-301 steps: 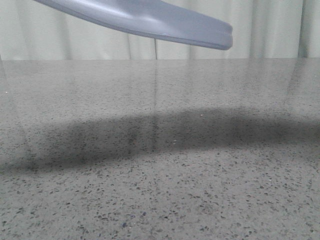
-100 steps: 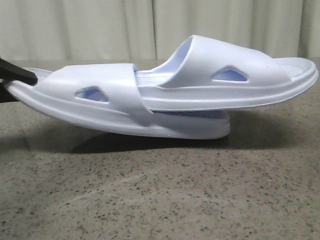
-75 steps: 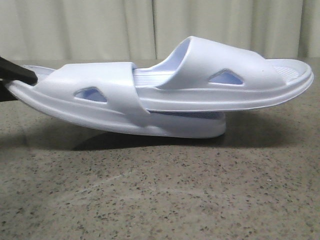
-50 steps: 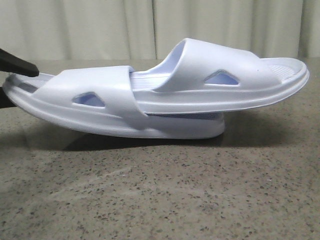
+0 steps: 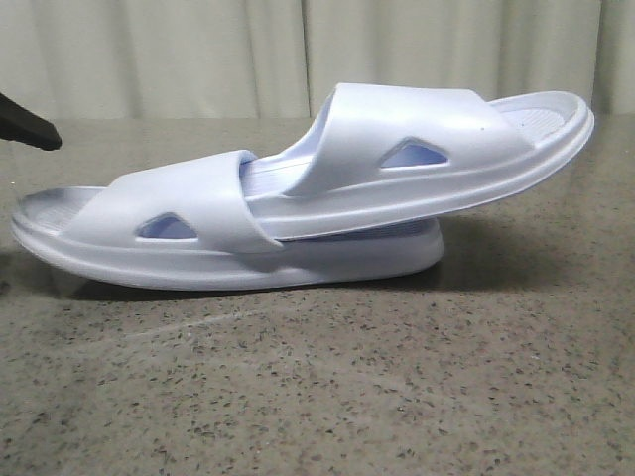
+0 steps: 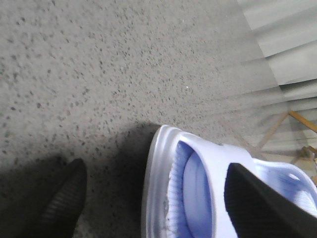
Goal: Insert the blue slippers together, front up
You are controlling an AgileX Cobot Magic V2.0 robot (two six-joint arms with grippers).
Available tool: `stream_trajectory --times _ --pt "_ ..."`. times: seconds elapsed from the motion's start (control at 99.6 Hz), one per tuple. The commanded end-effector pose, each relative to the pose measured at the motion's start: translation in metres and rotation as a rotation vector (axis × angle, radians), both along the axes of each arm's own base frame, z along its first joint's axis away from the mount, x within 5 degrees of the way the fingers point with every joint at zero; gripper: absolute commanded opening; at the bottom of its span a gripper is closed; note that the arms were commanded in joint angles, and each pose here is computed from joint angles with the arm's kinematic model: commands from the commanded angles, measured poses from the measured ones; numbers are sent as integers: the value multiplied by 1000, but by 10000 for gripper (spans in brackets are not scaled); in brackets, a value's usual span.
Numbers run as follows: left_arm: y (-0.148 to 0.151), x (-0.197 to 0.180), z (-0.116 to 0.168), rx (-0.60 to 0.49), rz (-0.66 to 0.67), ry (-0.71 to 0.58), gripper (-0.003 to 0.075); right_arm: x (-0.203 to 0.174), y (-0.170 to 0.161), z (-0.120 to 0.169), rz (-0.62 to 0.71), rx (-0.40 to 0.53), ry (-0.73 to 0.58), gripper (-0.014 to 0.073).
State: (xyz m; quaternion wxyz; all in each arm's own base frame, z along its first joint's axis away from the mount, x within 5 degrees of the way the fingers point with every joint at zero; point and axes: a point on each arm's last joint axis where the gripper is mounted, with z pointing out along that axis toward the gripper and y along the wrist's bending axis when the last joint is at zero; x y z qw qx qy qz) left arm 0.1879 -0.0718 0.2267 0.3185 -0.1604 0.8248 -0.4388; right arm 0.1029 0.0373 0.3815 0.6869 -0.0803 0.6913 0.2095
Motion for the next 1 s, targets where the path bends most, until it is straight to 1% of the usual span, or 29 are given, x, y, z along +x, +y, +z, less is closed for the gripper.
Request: stream_trajectory --times 0.0,0.1,0.261,0.331,0.412,0.492,0.653,0.733,0.803,0.934,0.994 --pt "2 7 15 -18 10 -94 510 -2 -2 12 -20 13 -47 385" --pt "8 10 19 22 23 -155 510 -2 -2 12 -20 13 -47 385" --pt "18 15 35 147 15 -315 510 -1 -4 13 -42 2 -57 385" --pt "21 14 47 199 13 -403 510 0 -6 12 -69 -37 -68 385" --pt "25 10 62 249 18 -496 510 1 -9 12 -106 -101 -84 385" --pt "28 2 77 304 31 -584 510 2 -11 12 -132 -138 -98 385" --pt "38 -26 100 449 127 -714 510 2 -13 13 -163 -157 -115 385" --pt "41 -46 112 538 159 -802 510 3 -14 12 -174 -181 -119 385" --pt "42 -64 122 591 181 -882 510 3 -15 10 -187 -183 -119 385" --pt "44 -94 134 614 250 -994 510 -7 -20 2 -236 -171 -154 383" --pt "44 -106 136 622 268 -1035 510 -13 -21 -4 -246 -183 -168 383"
